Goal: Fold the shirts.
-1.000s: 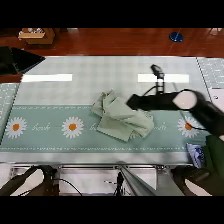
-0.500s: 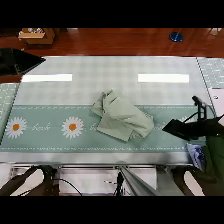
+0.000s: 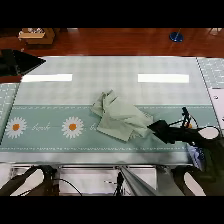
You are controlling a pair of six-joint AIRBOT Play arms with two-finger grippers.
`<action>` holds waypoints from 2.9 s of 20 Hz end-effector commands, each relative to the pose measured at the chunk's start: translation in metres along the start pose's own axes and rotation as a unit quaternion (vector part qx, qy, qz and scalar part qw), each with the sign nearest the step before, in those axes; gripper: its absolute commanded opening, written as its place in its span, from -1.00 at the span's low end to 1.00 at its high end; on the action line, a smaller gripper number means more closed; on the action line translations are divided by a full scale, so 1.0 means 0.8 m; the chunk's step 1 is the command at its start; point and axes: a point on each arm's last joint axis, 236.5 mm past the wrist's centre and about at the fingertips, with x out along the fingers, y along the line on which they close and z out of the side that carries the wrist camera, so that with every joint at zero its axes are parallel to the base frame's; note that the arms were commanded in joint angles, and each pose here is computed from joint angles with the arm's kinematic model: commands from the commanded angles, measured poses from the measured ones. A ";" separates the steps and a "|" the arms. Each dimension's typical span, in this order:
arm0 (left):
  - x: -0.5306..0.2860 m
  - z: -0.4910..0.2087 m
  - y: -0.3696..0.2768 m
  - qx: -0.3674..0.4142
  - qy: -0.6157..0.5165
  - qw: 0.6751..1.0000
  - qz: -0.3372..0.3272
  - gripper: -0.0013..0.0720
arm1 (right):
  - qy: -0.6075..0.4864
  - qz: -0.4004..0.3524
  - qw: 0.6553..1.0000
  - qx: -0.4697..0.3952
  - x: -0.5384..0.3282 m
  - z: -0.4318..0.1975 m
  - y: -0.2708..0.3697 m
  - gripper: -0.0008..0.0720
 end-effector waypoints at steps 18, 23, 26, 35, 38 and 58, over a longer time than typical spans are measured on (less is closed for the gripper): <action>0.000 0.000 0.001 -0.001 0.000 1.000 0.001 -0.80 | -0.177 0.072 0.959 -0.210 -0.341 0.079 0.278 -0.90; 0.000 -0.001 0.001 0.000 0.002 1.000 0.000 -0.80 | -0.220 -0.080 0.965 -0.119 -0.436 0.098 0.179 -0.91; 0.000 -0.002 0.000 0.000 0.003 1.000 -0.001 -0.80 | -0.268 -0.120 0.955 -0.035 -0.471 0.119 0.128 -0.91; -0.001 0.023 0.014 0.008 -0.039 0.999 0.023 -0.80 | -0.250 -0.388 0.878 0.129 -0.530 0.071 -0.058 -0.91; -0.005 0.043 0.026 0.013 -0.072 0.996 0.043 -0.80 | -0.188 -0.443 0.857 0.184 -0.508 0.027 -0.116 -0.91; -0.101 0.095 0.122 0.013 -0.178 0.969 0.169 -0.70 | -0.028 -0.689 0.650 0.320 -0.543 -0.149 -0.293 0.55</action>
